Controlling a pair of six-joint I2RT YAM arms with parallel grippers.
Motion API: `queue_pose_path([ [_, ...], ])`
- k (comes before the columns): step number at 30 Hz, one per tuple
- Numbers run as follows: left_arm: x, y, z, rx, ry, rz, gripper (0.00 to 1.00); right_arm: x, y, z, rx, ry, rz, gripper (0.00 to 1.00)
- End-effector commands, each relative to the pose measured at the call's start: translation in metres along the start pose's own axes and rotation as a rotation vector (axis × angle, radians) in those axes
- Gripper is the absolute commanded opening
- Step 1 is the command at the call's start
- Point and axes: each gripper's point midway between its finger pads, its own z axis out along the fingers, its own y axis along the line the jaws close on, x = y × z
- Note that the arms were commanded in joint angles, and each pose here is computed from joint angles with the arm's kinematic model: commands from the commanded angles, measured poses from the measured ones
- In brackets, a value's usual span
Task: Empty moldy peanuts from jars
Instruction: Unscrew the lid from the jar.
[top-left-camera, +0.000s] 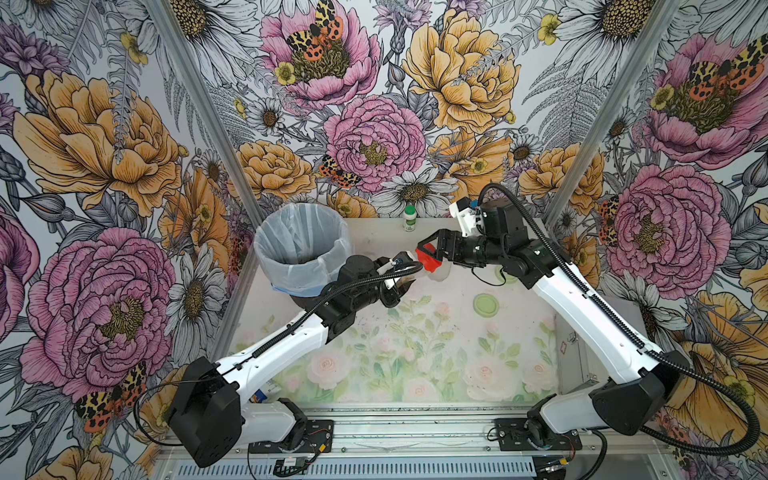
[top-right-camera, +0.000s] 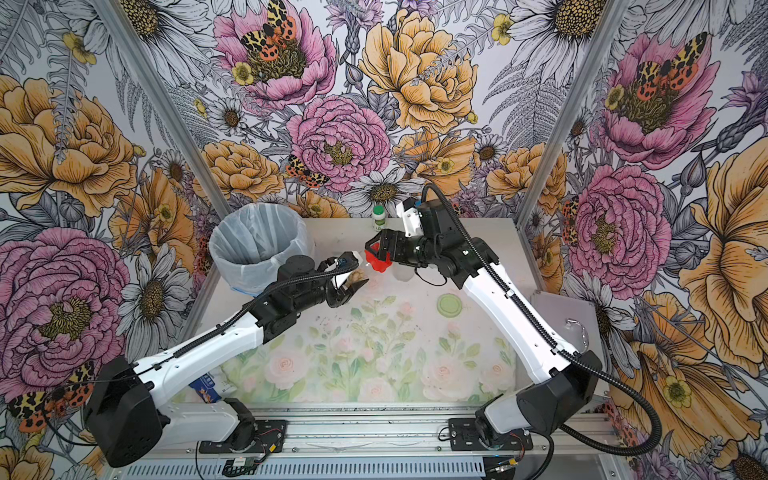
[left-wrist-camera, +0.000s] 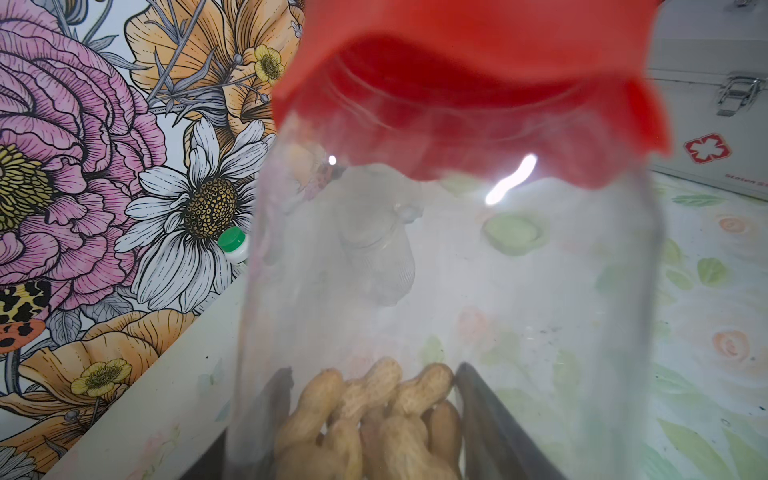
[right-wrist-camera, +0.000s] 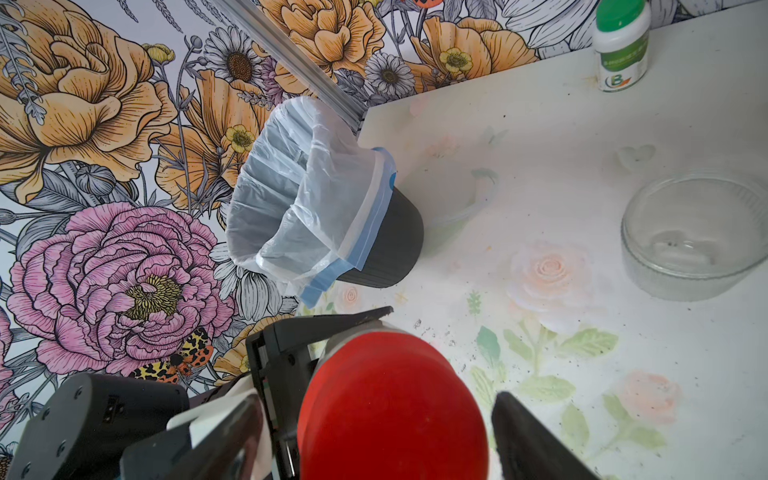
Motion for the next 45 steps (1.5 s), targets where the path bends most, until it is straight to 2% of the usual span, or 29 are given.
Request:
queue_pose_path([
  [1, -0.022, 0.011, -0.006, -0.042, -0.063, 0.017, 0.32, 0.003, -0.003, 0.005, 0.01, 0.006, -0.014, 0.85],
  [11, -0.028, 0.011, -0.009, -0.034, -0.085, 0.013, 0.32, 0.01, -0.012, 0.01, 0.03, 0.023, -0.015, 0.81],
  [16, -0.027, 0.012, -0.008, -0.037, -0.081, 0.01, 0.32, 0.009, -0.009, 0.011, 0.017, 0.026, -0.017, 0.76],
  [19, -0.03, 0.013, -0.009, -0.037, -0.089, 0.01, 0.32, 0.013, -0.006, 0.013, 0.0, 0.043, -0.017, 0.71],
  [24, -0.038, 0.015, -0.011, -0.029, -0.124, -0.02, 0.3, 0.025, -0.001, 0.018, -0.047, 0.085, -0.04, 0.57],
  [29, -0.054, 0.009, -0.018, 0.031, -0.205, -0.057, 0.3, 0.043, 0.001, 0.029, -0.108, 0.153, -0.104, 0.5],
  [33, -0.058, 0.008, -0.019, 0.042, -0.217, -0.066, 0.3, 0.048, 0.004, 0.034, -0.134, 0.179, -0.131, 0.45],
  [37, -0.062, -0.001, -0.026, 0.11, -0.241, -0.074, 0.28, 0.058, 0.014, 0.032, -0.222, 0.225, -0.24, 0.43],
  [39, -0.067, -0.009, -0.034, 0.191, -0.266, -0.086, 0.3, 0.071, 0.016, 0.03, -0.278, 0.277, -0.323, 0.43],
  [45, -0.071, -0.041, -0.054, 0.433, -0.268, -0.085, 0.29, 0.107, -0.005, 0.027, -0.324, 0.408, -0.608, 0.45],
])
